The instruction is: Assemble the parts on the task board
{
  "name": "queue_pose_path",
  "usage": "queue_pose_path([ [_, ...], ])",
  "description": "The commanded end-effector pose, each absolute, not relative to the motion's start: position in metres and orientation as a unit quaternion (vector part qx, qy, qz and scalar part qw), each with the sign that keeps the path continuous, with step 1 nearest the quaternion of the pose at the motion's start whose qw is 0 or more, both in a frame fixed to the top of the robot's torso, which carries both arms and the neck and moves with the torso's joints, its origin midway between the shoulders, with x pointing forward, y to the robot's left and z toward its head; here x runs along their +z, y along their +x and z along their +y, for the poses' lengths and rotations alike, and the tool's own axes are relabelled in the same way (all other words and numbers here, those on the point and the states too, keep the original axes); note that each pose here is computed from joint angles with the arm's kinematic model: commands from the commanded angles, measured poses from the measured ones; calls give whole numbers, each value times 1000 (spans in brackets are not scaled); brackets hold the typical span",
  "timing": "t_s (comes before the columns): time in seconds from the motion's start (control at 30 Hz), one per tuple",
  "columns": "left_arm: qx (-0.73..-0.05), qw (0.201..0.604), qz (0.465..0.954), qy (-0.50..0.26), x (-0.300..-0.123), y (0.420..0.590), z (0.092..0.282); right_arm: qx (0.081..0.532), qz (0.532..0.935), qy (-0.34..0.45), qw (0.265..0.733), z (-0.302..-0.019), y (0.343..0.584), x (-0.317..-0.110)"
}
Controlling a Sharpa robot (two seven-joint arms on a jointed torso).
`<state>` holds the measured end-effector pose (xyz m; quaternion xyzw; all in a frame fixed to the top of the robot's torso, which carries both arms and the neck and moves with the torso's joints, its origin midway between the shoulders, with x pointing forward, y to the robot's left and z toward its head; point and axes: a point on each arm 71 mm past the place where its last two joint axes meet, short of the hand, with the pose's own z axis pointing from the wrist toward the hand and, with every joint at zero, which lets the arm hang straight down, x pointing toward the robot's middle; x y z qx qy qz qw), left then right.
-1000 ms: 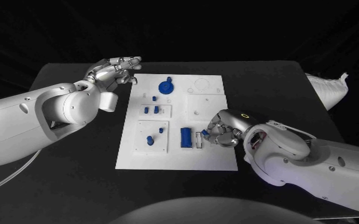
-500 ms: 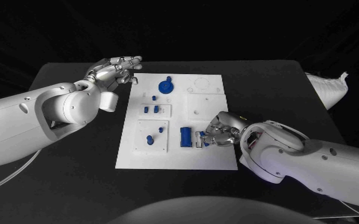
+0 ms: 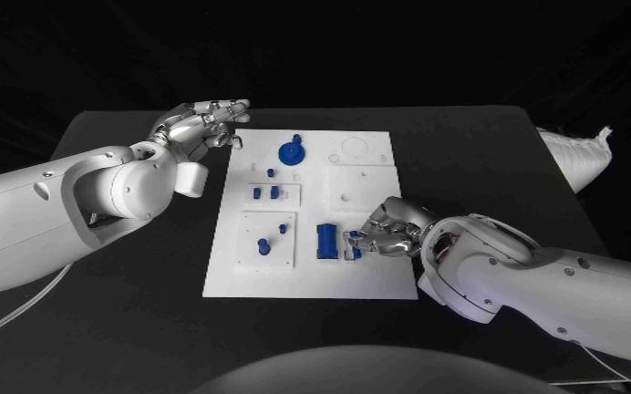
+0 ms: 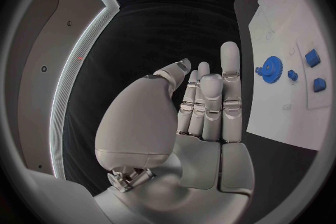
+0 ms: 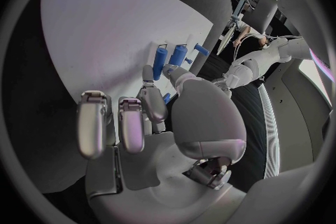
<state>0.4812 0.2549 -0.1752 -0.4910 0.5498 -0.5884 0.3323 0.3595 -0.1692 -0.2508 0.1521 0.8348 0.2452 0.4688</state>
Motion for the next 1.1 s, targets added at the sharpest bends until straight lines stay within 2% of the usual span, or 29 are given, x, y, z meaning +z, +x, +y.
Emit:
queue_pose_path([
  [0.03,-596,326,552,-483,-174,481,252,247,837,163,460,-168,359,-252],
  [0.53,-596,325,553,-483,-174,481,252,240,852,148,441,-166,360,-257],
  [1.1,-596,325,553,-483,-174,480,252,238,848,141,452,-166,362,-256],
])
